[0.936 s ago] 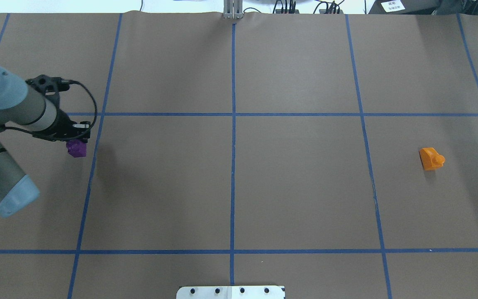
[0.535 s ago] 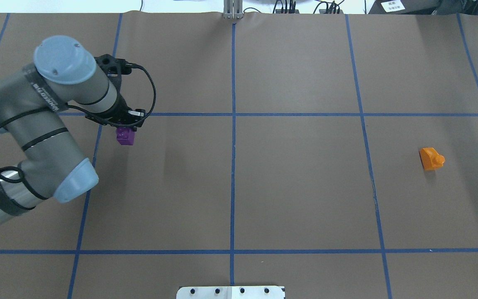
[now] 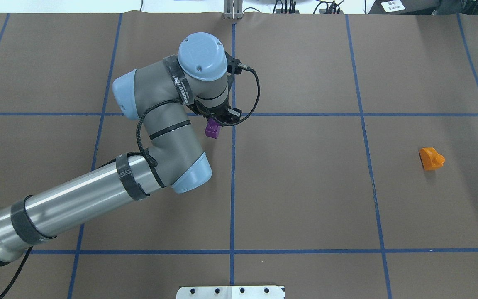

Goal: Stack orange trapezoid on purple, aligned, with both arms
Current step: 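Carry the purple block with the left gripper toward the table center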

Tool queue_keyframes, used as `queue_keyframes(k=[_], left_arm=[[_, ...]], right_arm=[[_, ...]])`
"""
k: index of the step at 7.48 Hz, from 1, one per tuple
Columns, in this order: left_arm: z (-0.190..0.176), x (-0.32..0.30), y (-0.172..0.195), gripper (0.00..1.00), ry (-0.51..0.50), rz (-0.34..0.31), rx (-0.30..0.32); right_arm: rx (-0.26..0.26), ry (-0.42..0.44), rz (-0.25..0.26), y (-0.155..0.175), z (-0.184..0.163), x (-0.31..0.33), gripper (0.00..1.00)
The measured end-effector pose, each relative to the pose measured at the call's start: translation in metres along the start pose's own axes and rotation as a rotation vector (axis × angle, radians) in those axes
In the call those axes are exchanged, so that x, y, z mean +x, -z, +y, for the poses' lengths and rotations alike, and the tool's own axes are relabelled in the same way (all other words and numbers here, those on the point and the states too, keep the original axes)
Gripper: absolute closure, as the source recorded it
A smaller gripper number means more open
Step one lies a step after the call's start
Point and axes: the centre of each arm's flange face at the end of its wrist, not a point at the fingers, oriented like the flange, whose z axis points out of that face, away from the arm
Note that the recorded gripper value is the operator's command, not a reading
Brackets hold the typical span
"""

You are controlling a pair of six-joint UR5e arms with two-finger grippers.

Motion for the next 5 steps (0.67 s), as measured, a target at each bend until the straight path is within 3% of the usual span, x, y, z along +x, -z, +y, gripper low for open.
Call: queue_keyframes(k=[4, 5], left_arm=[[0.003, 0.032, -0.049, 1.0, -0.08, 0.056, 0.008], [0.007, 0.038, -0.053, 0.92, -0.083, 0.057, 0.0]], right_arm=[[0.0, -0.001, -0.001, 0.0, 0.0, 0.0, 0.0], [0.0, -0.001, -0.001, 0.0, 0.0, 0.0, 0.0]])
